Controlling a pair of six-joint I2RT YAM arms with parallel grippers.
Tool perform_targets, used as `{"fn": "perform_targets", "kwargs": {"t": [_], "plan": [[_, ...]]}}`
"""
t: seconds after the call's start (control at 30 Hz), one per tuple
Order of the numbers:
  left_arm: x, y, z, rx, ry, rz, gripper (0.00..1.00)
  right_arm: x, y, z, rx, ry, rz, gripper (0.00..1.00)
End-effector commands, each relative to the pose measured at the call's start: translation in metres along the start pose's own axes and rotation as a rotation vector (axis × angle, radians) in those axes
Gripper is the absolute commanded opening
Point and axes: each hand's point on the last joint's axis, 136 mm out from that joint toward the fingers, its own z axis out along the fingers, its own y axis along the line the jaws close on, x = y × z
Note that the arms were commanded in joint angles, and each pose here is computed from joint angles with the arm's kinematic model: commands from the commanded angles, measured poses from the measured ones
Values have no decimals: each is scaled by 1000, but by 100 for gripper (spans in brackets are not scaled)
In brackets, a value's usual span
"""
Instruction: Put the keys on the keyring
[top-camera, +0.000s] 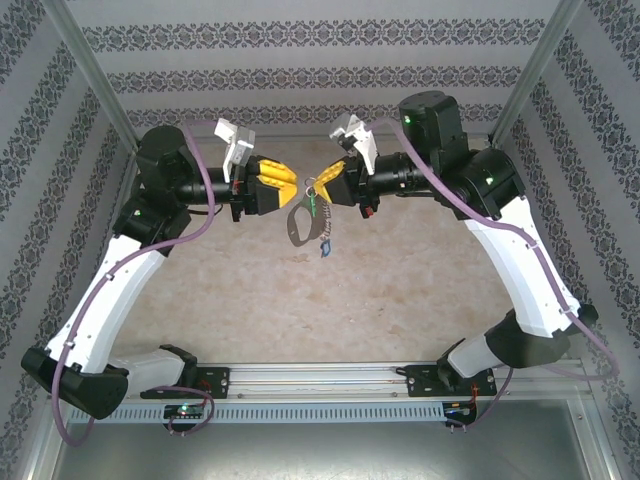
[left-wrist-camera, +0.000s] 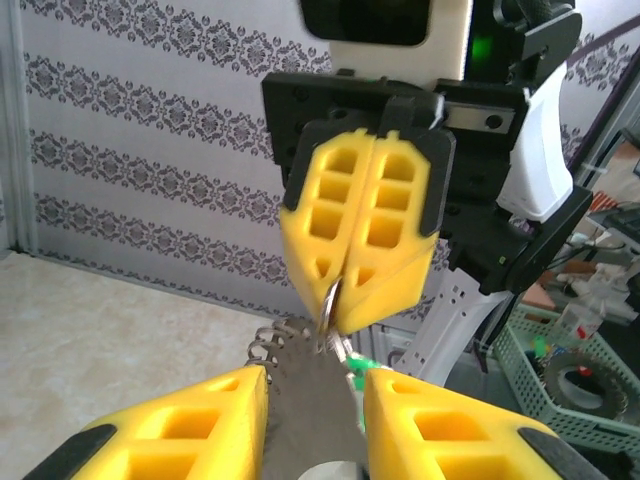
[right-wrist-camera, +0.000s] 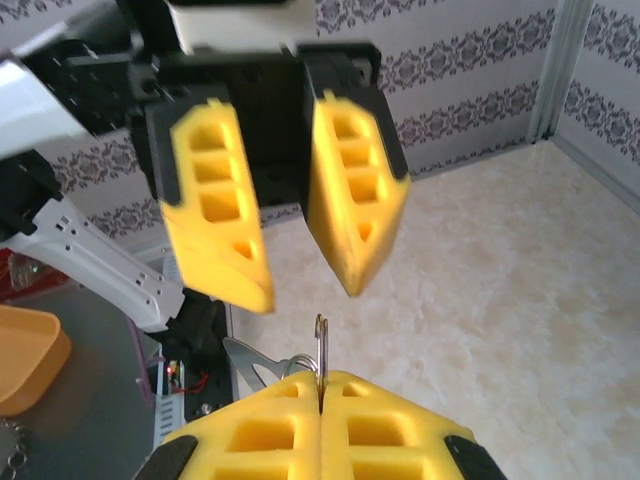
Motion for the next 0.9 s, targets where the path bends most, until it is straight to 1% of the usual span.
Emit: {"fn": "perform_targets", "kwargs": {"t": [0.0,0.1,0.17,0.27,0.33,0.43,0.67,0.8,0.87], "plan": [[5,-6,-7,-29,56,58,33,20,0,4,22,115,-35,0],[9,0,-6,-81,88,88,42,28,0,6,30,170,-51,0],[16,4,-5,-117,138,114,43,29,1,7,30,186,-60,0],[26,3,-2,-117,218,133,44,30,3,7,28,197,-65,0],[26,0,-1,-108,231,145,44,31,5,7,25,206,-66,0],[24,-2,1,-97,228,152,43,34,6,7,25,225,-68,0],[29,-5,11,-63,263,162,41,40,6,12,33,259,-67,0],[29,-8,16,-40,267,163,37,40,5,16,34,268,-57,0],[32,-9,18,-31,273,158,32,39,6,16,30,267,-53,0]]}}
